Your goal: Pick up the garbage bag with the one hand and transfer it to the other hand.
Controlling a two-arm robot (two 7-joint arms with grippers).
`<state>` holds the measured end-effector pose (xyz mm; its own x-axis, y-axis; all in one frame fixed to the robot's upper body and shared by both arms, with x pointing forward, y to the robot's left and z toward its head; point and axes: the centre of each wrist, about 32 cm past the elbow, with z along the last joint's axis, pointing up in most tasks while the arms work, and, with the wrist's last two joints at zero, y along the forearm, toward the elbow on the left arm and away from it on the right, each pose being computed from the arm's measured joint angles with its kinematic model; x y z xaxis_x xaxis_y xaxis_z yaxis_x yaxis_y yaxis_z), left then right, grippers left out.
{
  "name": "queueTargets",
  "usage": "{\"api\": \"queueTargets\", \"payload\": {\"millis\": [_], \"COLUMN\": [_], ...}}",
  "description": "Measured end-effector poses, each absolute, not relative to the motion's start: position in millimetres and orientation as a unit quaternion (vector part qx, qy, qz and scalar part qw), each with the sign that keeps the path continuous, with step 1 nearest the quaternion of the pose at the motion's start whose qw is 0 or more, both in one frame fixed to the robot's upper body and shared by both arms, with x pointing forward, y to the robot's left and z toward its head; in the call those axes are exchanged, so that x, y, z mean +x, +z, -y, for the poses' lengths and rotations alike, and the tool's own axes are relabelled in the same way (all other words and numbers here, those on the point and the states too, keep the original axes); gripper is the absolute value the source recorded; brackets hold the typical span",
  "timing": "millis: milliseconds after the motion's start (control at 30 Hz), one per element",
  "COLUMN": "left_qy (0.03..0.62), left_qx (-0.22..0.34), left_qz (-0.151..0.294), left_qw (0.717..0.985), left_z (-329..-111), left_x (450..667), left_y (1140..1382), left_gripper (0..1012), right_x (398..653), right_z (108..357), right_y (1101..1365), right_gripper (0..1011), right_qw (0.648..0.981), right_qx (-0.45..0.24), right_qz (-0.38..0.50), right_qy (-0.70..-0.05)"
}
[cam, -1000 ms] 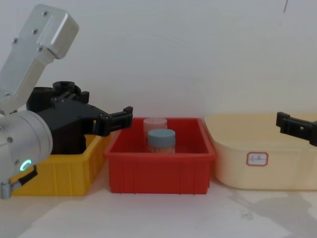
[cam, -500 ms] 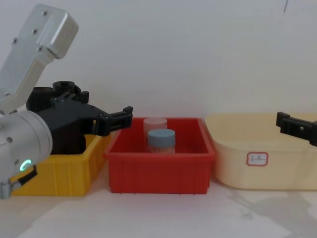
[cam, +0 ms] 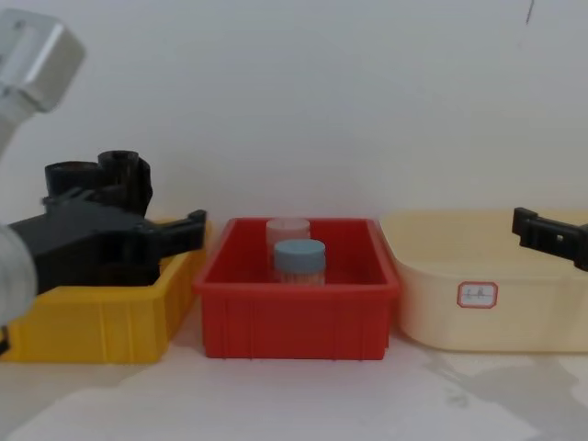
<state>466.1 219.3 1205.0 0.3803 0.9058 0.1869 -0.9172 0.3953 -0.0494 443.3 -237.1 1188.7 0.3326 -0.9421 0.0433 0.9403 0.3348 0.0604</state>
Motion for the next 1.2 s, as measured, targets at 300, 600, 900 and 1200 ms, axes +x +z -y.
{"api": "queueTargets", "payload": {"millis": [300, 600, 900, 1200], "left_qy": [0.57, 0.59, 0.614, 0.626], "left_qx": [0.023, 0.014, 0.011, 0.014], "left_qz": [0.069, 0.05, 0.033, 0.028], "left_qw": [0.818, 0.805, 0.788, 0.779], "left_z": [-239.5, -252.2, -262.8, -266.6], "left_x": [449.7, 450.5, 465.3, 482.2], "left_y": [1210.1, 1217.0, 1222.6, 1226.5], "left_gripper": [1001, 1001, 1001, 1001], "right_x": [443.3, 443.3, 443.3, 443.3], "right_z": [237.1, 237.1, 237.1, 237.1], "right_y": [1188.7, 1188.7, 1188.7, 1188.7], "right_gripper": [1000, 1000, 1000, 1000], "right_qw": [0.816, 0.816, 0.816, 0.816], "right_qx": [0.012, 0.012, 0.012, 0.012], "right_qz": [0.035, 0.035, 0.035, 0.035], "right_qy": [-0.577, -0.577, -0.577, -0.577]}}
